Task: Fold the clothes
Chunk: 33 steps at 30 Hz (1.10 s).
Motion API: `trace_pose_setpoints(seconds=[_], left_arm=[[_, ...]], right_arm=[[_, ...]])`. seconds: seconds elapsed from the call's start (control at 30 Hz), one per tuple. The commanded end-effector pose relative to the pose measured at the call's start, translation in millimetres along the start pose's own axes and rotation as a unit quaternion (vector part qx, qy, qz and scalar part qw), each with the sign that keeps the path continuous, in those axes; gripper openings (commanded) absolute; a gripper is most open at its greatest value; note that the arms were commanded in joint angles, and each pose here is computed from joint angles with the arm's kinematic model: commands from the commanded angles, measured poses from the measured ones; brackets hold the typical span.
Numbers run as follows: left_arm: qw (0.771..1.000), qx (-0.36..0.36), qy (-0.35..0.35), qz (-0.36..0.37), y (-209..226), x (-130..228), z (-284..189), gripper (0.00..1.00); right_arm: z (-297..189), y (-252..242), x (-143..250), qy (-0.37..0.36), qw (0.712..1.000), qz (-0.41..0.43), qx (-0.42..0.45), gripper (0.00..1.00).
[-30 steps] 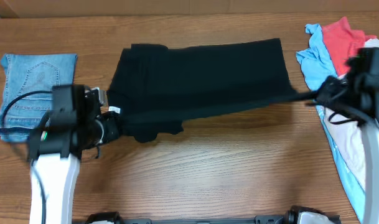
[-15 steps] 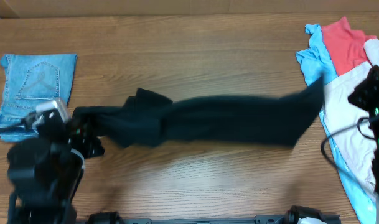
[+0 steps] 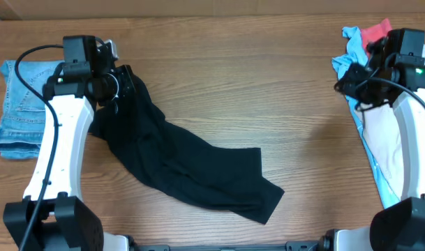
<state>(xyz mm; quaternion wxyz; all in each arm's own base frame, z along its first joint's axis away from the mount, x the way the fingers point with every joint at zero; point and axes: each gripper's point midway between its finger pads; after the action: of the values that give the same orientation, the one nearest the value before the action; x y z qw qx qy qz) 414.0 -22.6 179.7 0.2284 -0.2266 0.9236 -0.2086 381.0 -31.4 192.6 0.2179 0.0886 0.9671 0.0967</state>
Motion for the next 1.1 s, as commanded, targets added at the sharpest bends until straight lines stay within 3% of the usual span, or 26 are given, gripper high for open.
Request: trace_pose_setpoints(seconds=[0.0,0.27,0.43,0.67,0.9,1.07], left_arm=[[1.0,-0.004,0.024,0.016,-2,6,-5,0.04],[0.998,-0.022,0.052,0.018,7,20,-7,0.04],[0.998,-0.025,0.059,0.02,9,24,-7,0.04],[0.998,-0.026,0.06,0.019,9,24,-7,0.04],[0.998,-0.027,0.062,0.018,9,26,-7,0.04],[0.997,-0.028,0.065,0.018,10,27,-7,0.04]], right_arm=[[-6,32,44,0.074,0.995,-0.042,-0.054,0.31],[33,86,150,0.228,0.962,-0.122,-0.085,0.33],[46,104,197,0.283,0.948,-0.122,-0.075,0.34],[47,140,292,0.383,0.906,-0.152,-0.098,0.34],[43,144,330,0.413,0.887,-0.19,-0.08,0.34],[54,130,322,0.388,0.904,-0.176,-0.028,0.34]])
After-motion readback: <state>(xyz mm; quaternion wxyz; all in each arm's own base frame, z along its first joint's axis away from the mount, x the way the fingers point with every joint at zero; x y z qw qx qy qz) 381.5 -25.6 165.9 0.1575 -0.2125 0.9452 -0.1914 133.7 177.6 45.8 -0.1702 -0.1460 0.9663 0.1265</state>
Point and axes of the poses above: each gripper's point midway between its finger pads, its own z axis out along the fingers, its own y axis along the line the jaws close on, x = y × z, and after that the axes turned 11 degrees about -z, right-handed
